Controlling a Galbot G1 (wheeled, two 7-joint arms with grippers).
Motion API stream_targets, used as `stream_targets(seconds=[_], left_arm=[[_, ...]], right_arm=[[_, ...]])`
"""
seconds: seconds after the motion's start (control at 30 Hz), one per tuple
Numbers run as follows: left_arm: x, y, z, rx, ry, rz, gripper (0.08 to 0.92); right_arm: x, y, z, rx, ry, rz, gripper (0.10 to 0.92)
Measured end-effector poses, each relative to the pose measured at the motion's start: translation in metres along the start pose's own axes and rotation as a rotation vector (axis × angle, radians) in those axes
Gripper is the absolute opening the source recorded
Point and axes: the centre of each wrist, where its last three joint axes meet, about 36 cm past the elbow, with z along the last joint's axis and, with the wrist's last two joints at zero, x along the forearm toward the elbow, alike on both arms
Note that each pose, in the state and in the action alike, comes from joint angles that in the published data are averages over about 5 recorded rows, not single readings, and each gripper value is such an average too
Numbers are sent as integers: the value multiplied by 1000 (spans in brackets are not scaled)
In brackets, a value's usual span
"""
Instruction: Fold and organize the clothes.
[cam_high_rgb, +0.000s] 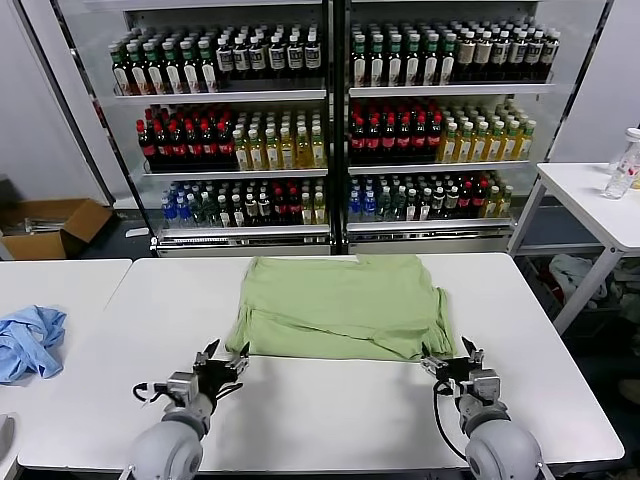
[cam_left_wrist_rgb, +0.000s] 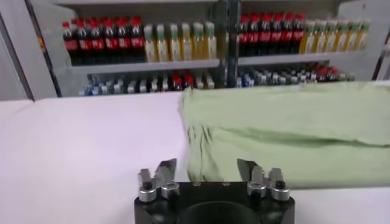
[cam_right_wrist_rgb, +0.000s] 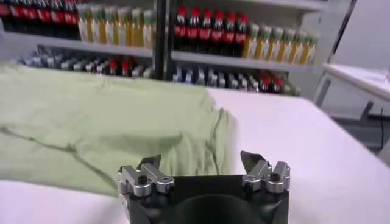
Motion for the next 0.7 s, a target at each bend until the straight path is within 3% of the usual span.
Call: stream_targets(seconds=[0.2, 0.43, 0.57, 0.7], left_arm=[[-17, 4, -2, -13, 30, 1, 340], [-19, 11, -3, -12, 35, 9, 145], [-12, 14, -4, -6, 30, 14, 98], [6, 15, -3, -1, 23, 18, 95]], right_arm=[[-10, 0, 2, -10, 32, -8, 485], [-5, -4, 5, -9, 54, -22, 278], [11, -8, 8, 2, 60, -29, 173], [38, -13, 15, 19, 68, -35, 141]])
